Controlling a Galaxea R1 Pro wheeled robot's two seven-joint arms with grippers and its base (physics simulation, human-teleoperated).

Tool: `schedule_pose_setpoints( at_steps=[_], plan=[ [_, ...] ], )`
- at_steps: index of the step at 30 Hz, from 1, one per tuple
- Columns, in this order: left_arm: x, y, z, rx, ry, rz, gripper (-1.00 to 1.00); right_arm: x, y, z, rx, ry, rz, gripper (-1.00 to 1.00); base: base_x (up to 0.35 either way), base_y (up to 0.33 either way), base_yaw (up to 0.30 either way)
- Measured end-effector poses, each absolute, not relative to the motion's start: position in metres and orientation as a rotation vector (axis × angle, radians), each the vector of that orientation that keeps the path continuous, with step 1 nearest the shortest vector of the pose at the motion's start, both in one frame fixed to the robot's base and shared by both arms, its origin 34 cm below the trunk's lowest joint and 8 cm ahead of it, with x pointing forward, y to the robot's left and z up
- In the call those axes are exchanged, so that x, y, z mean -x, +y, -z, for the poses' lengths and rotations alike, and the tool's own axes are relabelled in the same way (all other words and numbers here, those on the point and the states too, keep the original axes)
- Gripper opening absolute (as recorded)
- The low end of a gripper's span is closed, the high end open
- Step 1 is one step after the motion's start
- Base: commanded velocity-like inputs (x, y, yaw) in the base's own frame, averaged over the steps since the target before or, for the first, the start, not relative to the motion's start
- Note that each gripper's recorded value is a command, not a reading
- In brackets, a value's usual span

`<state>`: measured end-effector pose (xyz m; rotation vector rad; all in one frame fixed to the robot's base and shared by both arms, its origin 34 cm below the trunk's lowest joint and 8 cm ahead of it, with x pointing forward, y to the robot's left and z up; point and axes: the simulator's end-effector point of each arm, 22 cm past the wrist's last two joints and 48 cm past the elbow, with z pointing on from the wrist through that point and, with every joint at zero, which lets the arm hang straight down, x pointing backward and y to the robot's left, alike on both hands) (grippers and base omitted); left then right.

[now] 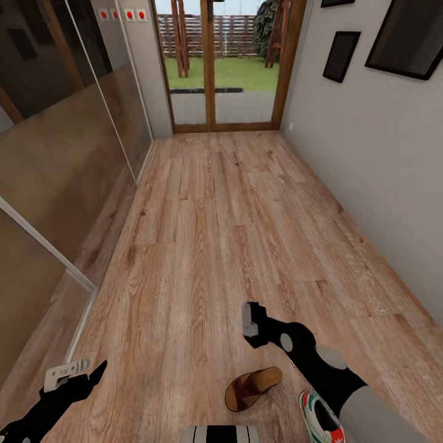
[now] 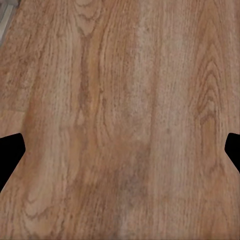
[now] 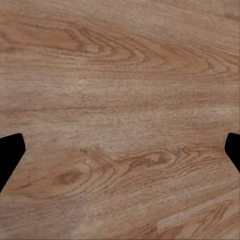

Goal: Pick up the two gym shoes and the two sandals from the corridor floor and place them onto the hallstand (shoe rack) in the corridor, making sure they are on the rack and not on the floor. Arrange them so the two gym shoes are next to each other and the two sandals are next to each other.

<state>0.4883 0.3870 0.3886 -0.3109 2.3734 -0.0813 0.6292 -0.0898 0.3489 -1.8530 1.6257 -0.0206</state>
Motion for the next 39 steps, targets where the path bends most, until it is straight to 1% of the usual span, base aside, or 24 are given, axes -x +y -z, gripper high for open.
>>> schedule_pose_setpoints(
  at_steps=[4, 9, 13, 17, 21, 23, 29, 39],
  plan=[
    [-0.488, 0.387, -0.389, 0.313, 2.373, 0.083, 1.0, -0.637, -0.098, -0.362, 1.843, 1.659, -0.013, 1.0, 0.0, 0.0, 0.0],
    [-0.488, 0.387, -0.389, 0.314, 2.372, 0.085, 1.0, -0.619, -0.123, -0.357, 1.946, 1.712, -0.091, 1.0, 0.0, 0.0, 0.0],
    [-0.488, 0.386, -0.389, 0.314, 2.371, 0.087, 1.0, -0.609, -0.169, -0.351, 2.044, 1.755, -0.075, 1.0, 0.0, 0.0, 0.0],
    [-0.488, 0.386, -0.389, 0.315, 2.371, 0.091, 1.0, -0.607, -0.196, -0.35, 2.085, 1.777, -0.053, 1.0, 0.0, 0.0, 0.0],
    [-0.487, 0.385, -0.387, 0.32, 2.375, 0.094, 1.0, -0.571, -0.212, -0.344, 2.209, 1.841, -0.198, 1.0, 0.0, 0.0, 0.0],
    [-0.486, 0.385, -0.386, 0.321, 2.376, 0.095, 1.0, -0.563, -0.22, -0.345, 2.223, 1.882, -0.25, 1.0, 0.0, 0.0, 0.0],
    [-0.486, 0.386, -0.386, 0.327, 2.374, 0.09, 1.0, -0.561, -0.229, -0.348, 2.2, 1.929, -0.28, 1.0, 0.0, 0.0, 0.0],
    [-0.486, 0.387, -0.386, 0.327, 2.375, 0.087, 1.0, -0.537, -0.232, -0.35, 2.264, 1.963, -0.406, 1.0, 0.0, 0.0, 0.0]
  ],
)
